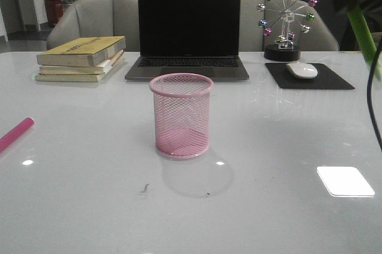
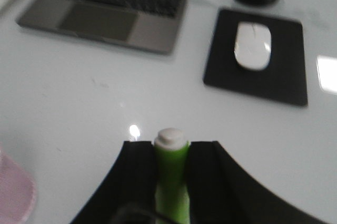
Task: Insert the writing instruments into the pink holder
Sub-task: 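Carry the green marker over the pink holder and lower it in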
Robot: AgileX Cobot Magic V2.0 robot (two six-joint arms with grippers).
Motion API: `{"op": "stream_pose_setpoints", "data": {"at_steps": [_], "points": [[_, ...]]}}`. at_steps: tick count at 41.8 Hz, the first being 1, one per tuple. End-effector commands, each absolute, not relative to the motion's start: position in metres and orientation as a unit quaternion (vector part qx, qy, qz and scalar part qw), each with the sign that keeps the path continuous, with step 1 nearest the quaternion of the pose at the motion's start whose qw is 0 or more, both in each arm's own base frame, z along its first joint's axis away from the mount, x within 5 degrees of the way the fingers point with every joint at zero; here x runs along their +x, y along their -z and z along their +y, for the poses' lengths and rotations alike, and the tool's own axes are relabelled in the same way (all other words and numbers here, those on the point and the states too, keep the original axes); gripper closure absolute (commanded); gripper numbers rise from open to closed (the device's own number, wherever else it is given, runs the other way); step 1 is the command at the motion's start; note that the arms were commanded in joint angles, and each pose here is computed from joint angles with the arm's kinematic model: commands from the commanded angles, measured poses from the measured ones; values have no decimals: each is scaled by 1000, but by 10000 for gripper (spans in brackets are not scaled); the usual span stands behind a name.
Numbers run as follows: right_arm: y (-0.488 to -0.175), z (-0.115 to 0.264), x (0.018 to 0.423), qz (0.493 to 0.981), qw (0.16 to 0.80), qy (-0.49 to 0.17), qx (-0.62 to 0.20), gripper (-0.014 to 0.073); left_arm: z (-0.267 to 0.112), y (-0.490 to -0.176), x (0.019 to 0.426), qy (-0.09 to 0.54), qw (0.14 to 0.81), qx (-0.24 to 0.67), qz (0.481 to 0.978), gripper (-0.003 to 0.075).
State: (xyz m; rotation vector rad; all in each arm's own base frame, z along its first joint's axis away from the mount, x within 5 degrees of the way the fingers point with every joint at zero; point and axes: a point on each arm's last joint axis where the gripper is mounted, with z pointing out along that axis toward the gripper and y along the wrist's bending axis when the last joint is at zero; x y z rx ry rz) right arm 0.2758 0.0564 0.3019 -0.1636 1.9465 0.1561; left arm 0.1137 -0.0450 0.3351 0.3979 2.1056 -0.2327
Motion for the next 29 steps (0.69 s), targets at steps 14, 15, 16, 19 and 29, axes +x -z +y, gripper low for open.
{"op": "stream_pose_setpoints", "data": {"at_steps": [14, 15, 16, 19, 29], "points": [[-339, 151, 232, 586, 759, -216, -184, 393, -48, -351, 117, 108, 517, 160, 834, 318], [-337, 154, 233, 578, 763, -221, -185, 393, -48, -351, 117, 108, 517, 160, 834, 318], [-337, 157, 234, 566, 771, -226, -184, 393, -48, -351, 117, 108, 517, 160, 834, 318], [-327, 167, 240, 545, 783, -236, -184, 393, -48, -351, 117, 108, 517, 160, 834, 318], [-281, 186, 265, 523, 797, -244, -178, 392, -48, -351, 117, 108, 517, 160, 834, 318]]}}
